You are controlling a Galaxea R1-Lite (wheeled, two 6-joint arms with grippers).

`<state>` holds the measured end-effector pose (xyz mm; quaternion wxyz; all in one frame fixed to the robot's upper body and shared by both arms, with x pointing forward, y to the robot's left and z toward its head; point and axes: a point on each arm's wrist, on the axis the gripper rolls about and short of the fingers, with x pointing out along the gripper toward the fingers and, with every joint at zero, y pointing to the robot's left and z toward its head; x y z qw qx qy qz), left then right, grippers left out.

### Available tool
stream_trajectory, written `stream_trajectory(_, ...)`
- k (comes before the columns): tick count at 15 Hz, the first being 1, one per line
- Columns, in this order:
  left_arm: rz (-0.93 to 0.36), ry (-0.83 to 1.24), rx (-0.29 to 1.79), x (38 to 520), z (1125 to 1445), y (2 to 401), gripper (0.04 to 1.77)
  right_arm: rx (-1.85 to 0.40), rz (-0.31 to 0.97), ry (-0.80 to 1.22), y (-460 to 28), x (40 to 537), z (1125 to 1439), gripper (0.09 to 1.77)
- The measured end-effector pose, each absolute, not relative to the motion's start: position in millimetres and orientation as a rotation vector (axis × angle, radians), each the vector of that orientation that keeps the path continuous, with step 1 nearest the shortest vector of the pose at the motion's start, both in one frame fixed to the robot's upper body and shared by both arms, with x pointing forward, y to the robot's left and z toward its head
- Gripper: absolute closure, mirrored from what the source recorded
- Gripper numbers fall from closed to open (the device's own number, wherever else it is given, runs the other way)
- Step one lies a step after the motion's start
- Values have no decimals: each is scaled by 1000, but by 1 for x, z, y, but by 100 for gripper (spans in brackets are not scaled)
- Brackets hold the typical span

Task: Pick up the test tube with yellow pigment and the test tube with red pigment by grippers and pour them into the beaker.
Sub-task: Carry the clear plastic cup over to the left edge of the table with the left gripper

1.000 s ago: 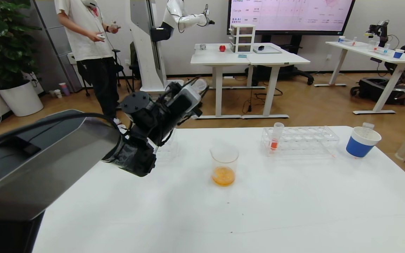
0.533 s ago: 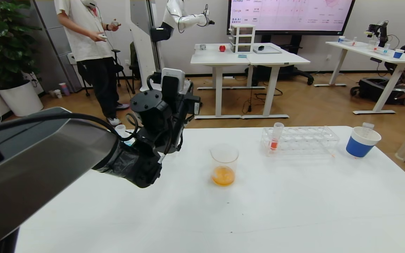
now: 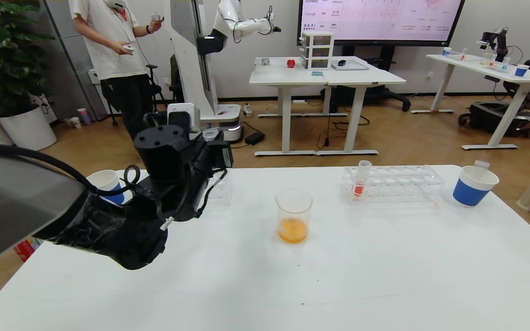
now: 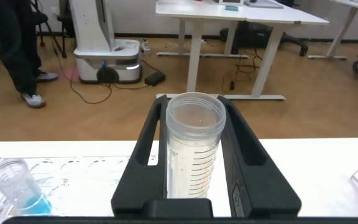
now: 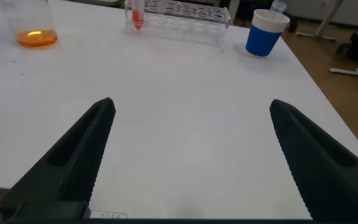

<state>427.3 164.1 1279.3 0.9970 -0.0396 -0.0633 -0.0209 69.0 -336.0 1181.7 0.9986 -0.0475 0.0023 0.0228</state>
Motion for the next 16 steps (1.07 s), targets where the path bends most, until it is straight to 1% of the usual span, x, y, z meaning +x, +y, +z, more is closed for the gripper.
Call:
stream_trajectory(2, -26, -149, -82, 429, 1282, 184, 128, -95, 46, 5, -336, 69, 1182, 12)
stream_trajectory(4, 6, -166, -75, 434, 1284, 214, 128, -95, 46, 5, -336, 69, 1182, 12)
stream_trajectory(8, 113, -187, -45, 442, 1291, 296, 128, -95, 46, 5, -336, 69, 1182, 12)
stream_trajectory(12, 210, -198, -32, 437, 1294, 375, 128, -95, 46, 5, -336, 69, 1182, 12)
stream_trajectory(14, 241, -191, -27, 433, 1291, 401, 128, -95, 46, 5, -336, 69, 1182, 12)
stream_trajectory(16, 265, -178, -27, 433, 1286, 413, 128, -95, 46, 5, -336, 69, 1182, 12)
